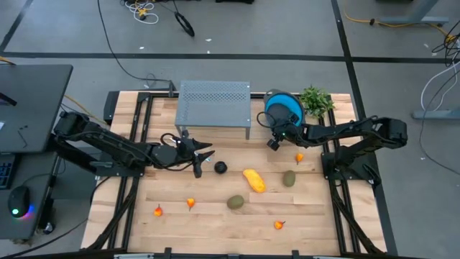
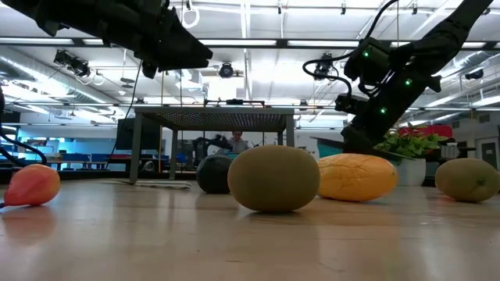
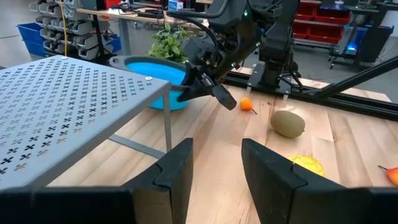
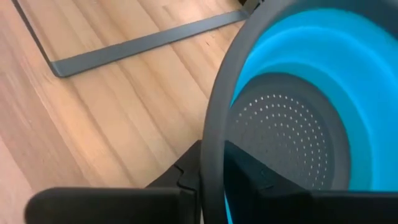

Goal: Pick & Place Fruit
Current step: Put the blue strainer bowl on top of the gray metal shelf

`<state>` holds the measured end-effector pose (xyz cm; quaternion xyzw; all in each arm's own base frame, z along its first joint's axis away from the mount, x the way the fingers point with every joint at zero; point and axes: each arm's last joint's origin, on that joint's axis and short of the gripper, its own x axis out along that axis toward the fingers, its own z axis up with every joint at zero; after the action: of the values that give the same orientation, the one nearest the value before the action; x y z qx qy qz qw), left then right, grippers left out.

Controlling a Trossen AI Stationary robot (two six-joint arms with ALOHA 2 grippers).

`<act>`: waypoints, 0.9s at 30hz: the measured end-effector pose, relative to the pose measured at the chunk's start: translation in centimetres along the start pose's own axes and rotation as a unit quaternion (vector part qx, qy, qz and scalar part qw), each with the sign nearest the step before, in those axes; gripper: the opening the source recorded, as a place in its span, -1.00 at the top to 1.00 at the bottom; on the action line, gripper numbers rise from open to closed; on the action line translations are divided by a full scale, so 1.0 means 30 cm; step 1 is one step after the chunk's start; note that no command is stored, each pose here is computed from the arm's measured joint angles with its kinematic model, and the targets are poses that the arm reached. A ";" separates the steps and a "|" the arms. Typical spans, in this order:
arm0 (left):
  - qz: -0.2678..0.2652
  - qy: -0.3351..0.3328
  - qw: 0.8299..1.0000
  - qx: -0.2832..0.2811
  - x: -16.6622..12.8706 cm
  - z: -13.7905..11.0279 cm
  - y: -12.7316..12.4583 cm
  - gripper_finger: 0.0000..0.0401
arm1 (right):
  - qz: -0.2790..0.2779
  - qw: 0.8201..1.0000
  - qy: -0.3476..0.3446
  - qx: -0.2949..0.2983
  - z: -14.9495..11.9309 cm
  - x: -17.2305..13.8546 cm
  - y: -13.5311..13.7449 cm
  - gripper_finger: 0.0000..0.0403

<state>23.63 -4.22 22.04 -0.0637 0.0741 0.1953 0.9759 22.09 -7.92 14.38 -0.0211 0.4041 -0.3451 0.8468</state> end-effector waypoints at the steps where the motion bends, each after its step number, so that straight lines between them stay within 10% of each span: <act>1: 0.000 0.001 1.000 0.001 0.000 -0.001 0.000 0.27 | 0.000 1.000 -0.001 -0.001 0.000 0.000 0.000 0.73; 27: 0.006 0.005 1.000 0.004 0.000 -0.004 0.002 0.27 | 0.005 0.988 -0.157 0.002 0.080 -0.241 -0.018 0.73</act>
<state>23.59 -4.19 21.91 -0.0606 0.0801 0.2002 0.9746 20.33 -4.56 21.01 -0.0717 0.2659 -0.3340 0.9015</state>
